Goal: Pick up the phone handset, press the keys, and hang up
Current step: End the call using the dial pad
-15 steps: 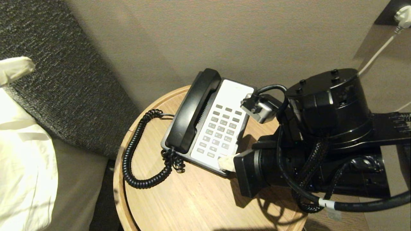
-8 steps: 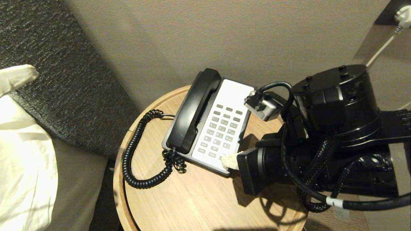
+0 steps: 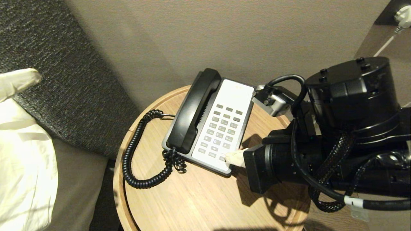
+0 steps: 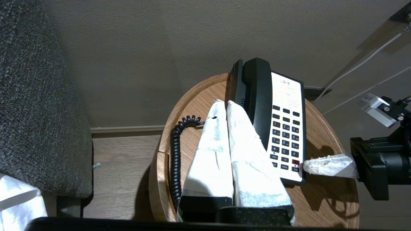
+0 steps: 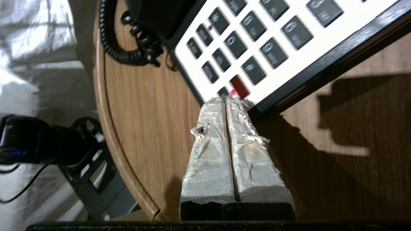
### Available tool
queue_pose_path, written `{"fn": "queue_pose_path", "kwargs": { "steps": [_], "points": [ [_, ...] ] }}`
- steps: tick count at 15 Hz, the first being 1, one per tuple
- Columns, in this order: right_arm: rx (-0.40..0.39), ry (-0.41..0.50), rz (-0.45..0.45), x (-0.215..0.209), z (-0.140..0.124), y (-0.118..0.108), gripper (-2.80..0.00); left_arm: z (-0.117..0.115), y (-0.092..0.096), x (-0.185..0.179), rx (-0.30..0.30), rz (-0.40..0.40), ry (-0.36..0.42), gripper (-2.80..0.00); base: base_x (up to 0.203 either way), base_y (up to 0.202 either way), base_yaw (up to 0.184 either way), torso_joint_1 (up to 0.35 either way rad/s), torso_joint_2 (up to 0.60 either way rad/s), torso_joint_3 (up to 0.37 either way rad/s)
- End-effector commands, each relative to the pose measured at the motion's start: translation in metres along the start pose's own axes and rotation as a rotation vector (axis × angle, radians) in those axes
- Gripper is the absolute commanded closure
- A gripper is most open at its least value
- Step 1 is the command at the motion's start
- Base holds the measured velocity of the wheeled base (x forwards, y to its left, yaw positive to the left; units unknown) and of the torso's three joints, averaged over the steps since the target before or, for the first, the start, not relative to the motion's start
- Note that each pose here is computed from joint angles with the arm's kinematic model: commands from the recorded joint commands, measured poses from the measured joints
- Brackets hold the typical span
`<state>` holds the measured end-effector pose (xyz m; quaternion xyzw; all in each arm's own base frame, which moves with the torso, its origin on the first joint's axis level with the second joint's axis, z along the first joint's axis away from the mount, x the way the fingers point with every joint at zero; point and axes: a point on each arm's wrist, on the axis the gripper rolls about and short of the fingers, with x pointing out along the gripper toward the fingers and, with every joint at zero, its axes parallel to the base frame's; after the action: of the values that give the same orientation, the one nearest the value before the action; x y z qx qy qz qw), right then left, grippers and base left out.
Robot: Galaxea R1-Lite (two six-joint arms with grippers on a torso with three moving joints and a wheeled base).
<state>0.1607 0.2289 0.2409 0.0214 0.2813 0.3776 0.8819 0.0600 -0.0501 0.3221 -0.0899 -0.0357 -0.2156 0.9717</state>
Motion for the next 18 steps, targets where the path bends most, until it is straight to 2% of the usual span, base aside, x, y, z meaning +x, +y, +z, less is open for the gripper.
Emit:
{"fn": "queue_pose_path", "kwargs": {
  "steps": [1,18],
  "points": [
    [0.001,0.007,-0.011,0.0062,-0.0013,-0.0003,0.00,0.0003,-0.0001,0.0002,-0.002,0.001,-0.002,0.00,0.000,0.000,0.000,0.000,0.00,0.000],
    [-0.007,0.040,-0.023,0.0160,-0.0075,-0.0014,0.00,-0.0016,0.0031,-0.0075,-0.004,-0.001,-0.012,0.00,0.000,0.000,0.000,0.000,0.00,0.000]
  ]
}}
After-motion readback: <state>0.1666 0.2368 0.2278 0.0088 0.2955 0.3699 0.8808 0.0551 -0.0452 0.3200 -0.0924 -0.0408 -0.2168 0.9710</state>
